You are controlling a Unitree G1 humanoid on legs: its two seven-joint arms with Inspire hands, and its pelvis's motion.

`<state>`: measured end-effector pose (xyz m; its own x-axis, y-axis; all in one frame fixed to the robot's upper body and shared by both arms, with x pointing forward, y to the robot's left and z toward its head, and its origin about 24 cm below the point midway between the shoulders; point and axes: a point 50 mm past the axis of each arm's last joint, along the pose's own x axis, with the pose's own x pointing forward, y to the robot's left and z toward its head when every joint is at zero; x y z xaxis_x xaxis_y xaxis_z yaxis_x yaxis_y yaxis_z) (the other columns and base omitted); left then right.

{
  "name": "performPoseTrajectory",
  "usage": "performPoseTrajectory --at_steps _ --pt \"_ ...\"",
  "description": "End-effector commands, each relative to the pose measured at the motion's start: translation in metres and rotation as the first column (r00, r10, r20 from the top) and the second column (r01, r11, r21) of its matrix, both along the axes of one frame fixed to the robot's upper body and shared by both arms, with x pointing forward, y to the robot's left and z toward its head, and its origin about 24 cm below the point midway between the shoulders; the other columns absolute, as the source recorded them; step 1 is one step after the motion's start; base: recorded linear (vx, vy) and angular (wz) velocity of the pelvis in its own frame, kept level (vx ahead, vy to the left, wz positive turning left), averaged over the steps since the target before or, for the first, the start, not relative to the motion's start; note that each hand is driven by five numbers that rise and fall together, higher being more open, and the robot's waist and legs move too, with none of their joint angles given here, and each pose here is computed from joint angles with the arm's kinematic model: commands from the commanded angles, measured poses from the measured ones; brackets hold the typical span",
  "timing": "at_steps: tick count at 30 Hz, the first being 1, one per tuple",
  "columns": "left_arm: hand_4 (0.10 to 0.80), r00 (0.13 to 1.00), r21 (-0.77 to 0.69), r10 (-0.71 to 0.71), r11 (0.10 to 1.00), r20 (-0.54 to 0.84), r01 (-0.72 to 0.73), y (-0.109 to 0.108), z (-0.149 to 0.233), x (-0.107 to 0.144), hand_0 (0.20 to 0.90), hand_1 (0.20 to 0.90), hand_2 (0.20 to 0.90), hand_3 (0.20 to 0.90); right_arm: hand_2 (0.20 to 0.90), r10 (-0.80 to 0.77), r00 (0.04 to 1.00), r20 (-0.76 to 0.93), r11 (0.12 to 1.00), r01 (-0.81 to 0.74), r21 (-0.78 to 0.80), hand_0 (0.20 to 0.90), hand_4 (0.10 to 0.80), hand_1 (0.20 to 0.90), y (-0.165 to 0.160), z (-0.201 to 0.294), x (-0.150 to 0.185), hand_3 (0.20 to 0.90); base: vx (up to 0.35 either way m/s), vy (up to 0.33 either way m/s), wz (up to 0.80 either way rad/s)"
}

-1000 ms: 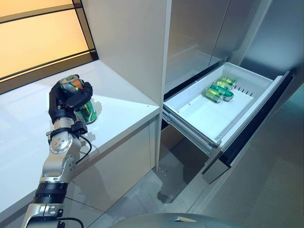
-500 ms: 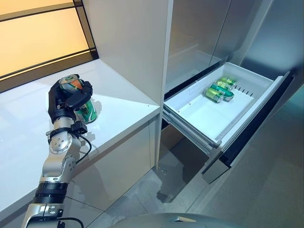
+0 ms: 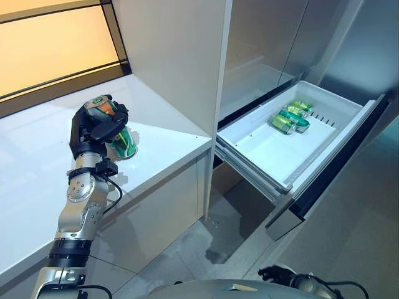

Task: Put drinks into fridge and close the fridge

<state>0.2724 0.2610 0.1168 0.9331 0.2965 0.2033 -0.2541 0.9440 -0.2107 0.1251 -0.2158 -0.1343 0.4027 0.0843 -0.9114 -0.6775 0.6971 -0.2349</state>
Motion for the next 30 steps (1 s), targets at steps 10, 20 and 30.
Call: performPoseTrajectory --at_steps 10,20,30 --pt "0.100 0.792 0.191 -0.293 0.956 0.535 0.224 -0.054 0.111 -0.001 0.300 0.300 0.300 0.200 0.900 0.241 0.824 0.513 0.778 -0.480 0.405 0.900 0.800 0.900 0.129 0.096 0.086 0.900 -0.013 0.017 0.07" --pt "0.100 0.668 0.266 -0.401 0.916 0.627 0.301 -0.064 0.116 -0.024 0.300 0.300 0.300 0.200 0.900 0.259 0.710 0.654 0.422 -0.693 0.585 0.900 0.800 0.900 0.135 0.186 0.102 0.900 0.000 0.000 0.00" --pt "0.100 0.545 0.377 -0.473 0.881 0.692 0.286 -0.055 0.129 -0.046 0.300 0.300 0.300 0.200 0.900 0.037 0.614 0.789 0.181 -0.780 0.599 0.900 0.800 0.900 0.094 0.266 0.111 0.900 -0.005 0.001 0.00"
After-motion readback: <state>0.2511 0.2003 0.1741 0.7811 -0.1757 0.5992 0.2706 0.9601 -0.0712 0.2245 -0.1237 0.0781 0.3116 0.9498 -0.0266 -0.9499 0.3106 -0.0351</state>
